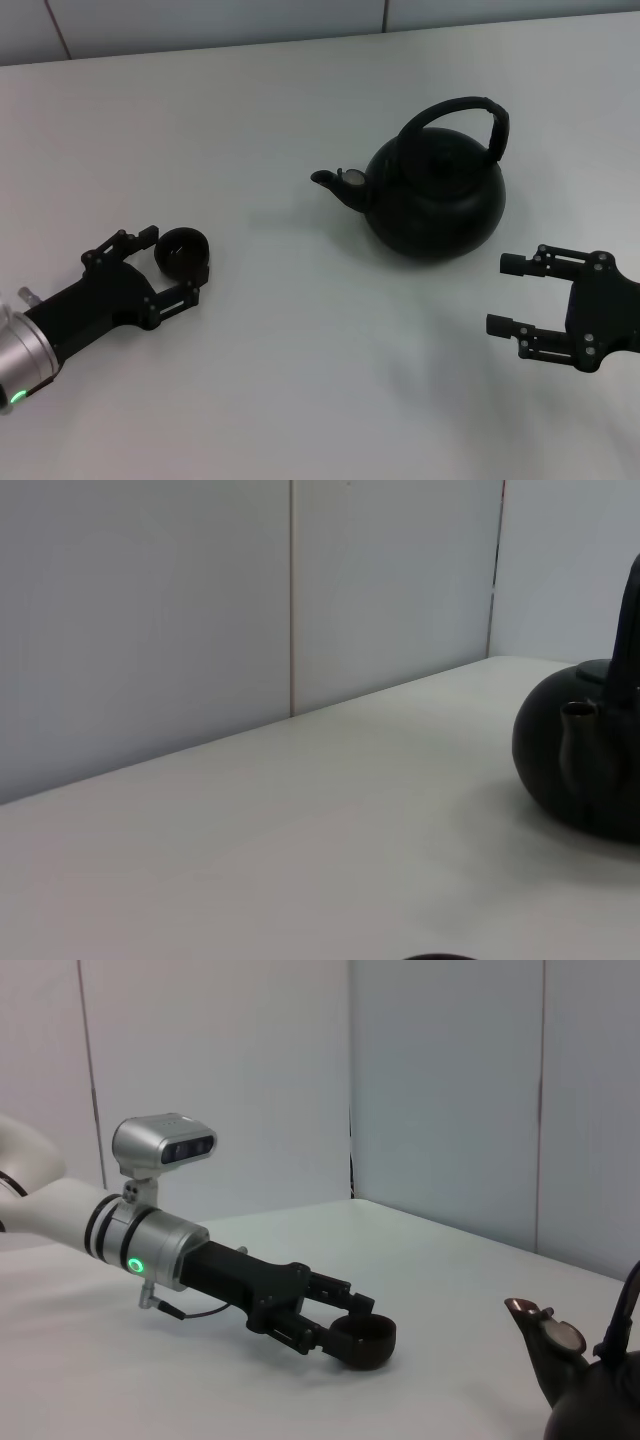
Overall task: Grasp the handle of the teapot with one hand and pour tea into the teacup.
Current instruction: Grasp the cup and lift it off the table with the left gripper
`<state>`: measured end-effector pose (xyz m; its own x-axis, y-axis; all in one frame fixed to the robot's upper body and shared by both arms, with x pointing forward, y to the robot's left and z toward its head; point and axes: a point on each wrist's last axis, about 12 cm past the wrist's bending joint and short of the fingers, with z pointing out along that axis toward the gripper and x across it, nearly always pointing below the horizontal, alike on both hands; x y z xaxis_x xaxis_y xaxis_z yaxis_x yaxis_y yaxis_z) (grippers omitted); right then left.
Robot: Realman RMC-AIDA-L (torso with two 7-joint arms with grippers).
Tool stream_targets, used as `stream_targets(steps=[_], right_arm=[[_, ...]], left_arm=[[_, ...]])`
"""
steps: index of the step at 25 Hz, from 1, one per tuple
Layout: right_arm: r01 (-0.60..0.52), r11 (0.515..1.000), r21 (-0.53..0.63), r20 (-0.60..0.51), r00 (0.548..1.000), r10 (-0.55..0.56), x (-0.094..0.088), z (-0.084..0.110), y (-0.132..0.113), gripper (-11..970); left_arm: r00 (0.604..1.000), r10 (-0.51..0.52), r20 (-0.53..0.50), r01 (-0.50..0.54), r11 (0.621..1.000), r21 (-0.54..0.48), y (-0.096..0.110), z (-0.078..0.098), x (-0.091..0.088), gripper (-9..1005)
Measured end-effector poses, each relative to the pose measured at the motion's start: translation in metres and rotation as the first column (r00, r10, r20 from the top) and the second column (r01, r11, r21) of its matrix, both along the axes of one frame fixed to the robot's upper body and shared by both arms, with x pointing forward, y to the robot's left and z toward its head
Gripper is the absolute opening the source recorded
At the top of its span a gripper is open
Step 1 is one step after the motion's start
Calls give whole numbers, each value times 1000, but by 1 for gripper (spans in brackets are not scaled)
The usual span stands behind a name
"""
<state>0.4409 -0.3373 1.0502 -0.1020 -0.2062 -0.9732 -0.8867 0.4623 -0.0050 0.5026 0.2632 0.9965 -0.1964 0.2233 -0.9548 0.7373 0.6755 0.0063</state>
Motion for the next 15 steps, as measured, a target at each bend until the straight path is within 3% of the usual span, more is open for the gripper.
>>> stream_targets(steps=[15], right_arm=[[-3,1000,4,2,1000,3,1,1,1,684]], left_arm=[[1000,1,-7,-1,1000,25,-5,0,8,842]])
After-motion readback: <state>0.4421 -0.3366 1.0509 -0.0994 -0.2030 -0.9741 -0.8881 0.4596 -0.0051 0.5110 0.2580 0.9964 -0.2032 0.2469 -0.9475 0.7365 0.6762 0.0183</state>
